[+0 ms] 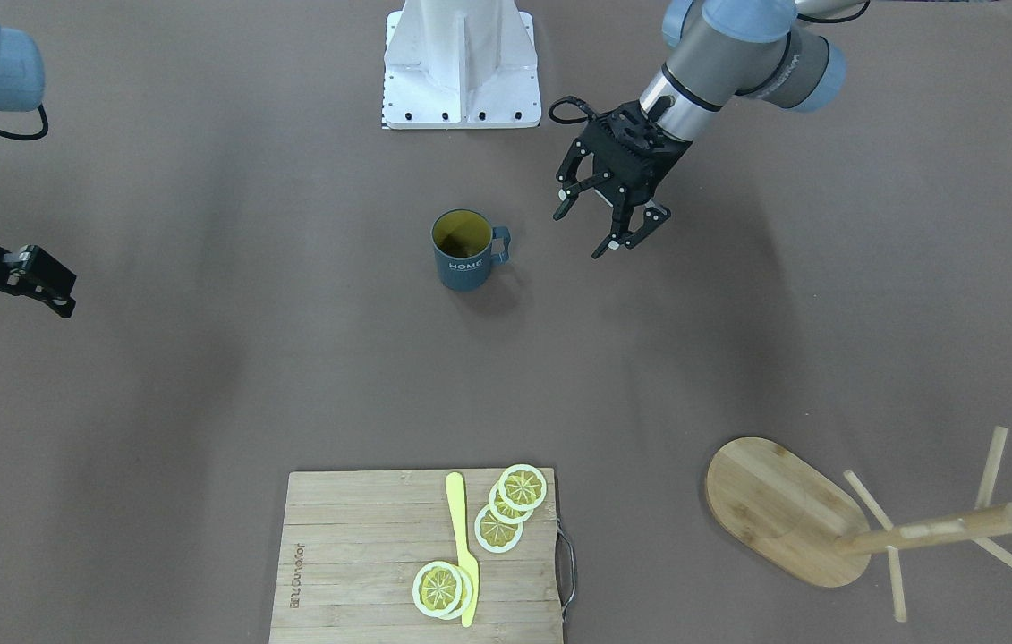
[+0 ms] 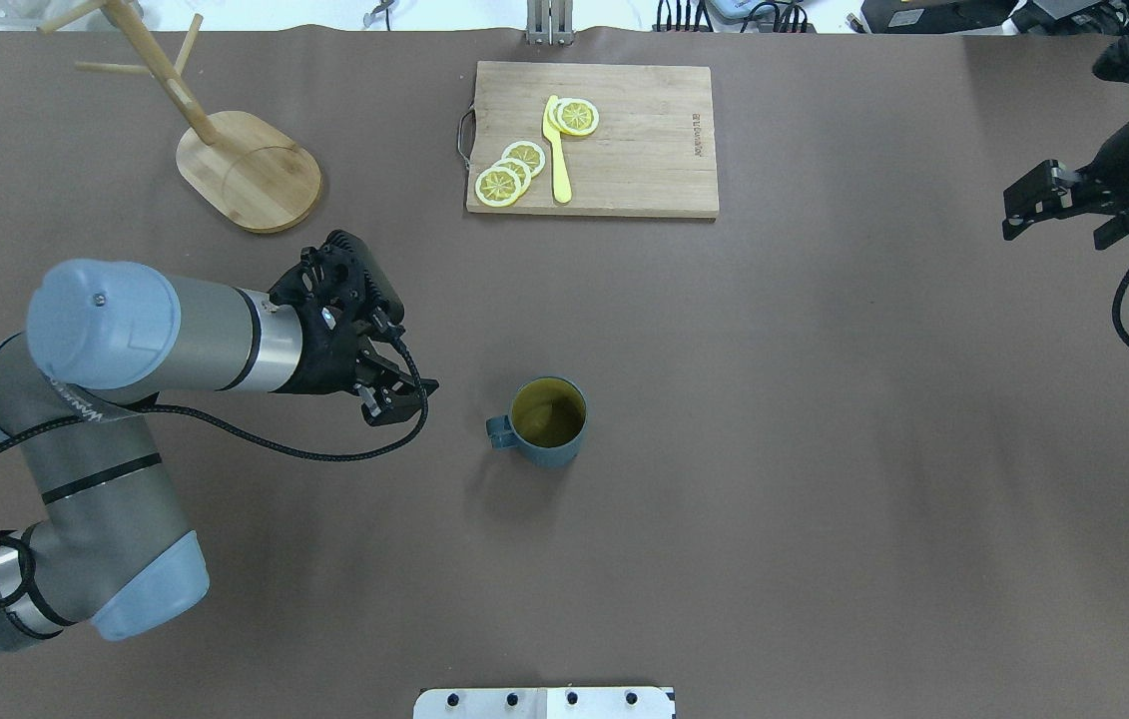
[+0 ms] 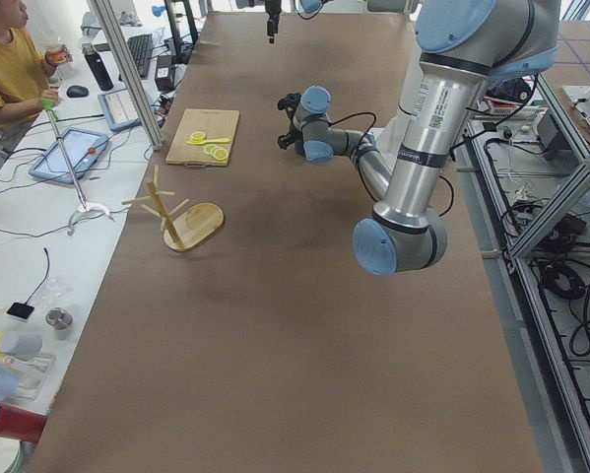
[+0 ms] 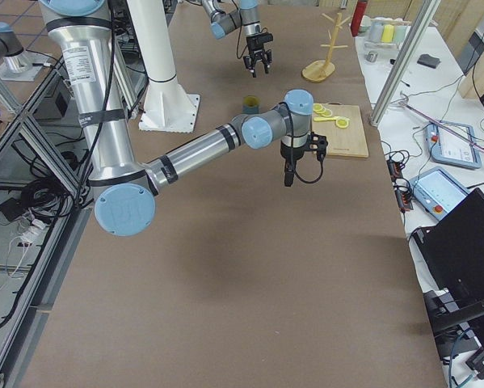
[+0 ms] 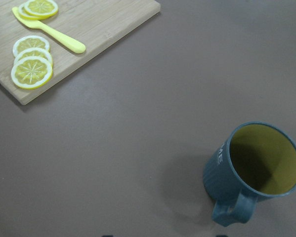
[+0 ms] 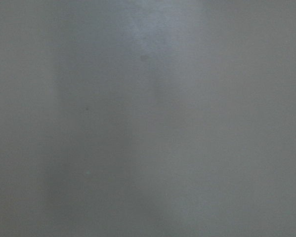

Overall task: Hang cup on storage rack
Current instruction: 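Grasp the blue mug's rim with the left gripper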

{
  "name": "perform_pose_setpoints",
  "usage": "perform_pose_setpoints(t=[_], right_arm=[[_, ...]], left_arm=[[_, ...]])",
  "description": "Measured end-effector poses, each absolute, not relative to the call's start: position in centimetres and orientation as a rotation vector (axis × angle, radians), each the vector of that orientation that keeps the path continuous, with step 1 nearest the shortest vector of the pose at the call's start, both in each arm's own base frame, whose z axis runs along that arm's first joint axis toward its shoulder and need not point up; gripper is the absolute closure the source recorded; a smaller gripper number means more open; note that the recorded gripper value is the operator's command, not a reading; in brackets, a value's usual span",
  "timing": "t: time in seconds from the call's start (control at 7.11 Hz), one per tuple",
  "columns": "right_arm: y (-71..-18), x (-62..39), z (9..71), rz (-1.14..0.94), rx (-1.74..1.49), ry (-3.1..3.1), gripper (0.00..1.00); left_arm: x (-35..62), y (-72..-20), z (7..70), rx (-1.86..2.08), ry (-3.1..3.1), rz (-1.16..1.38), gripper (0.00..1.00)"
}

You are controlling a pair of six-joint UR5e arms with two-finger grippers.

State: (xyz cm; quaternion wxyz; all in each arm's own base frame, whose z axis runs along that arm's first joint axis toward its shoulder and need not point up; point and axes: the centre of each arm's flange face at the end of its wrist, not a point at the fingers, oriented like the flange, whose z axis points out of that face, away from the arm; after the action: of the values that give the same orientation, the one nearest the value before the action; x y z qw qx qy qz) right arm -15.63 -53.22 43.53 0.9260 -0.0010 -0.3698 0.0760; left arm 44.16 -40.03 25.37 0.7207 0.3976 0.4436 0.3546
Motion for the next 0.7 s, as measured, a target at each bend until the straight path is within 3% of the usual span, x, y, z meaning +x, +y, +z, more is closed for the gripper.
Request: perform_pose_setpoints(t=[0.7], right_arm=[[-50.8, -10.0, 49.7, 0.278, -0.108, -0.757, 0.00]], left_arm=[[49.1, -37.2, 24.9, 0.891, 1.018, 1.014, 0.25]])
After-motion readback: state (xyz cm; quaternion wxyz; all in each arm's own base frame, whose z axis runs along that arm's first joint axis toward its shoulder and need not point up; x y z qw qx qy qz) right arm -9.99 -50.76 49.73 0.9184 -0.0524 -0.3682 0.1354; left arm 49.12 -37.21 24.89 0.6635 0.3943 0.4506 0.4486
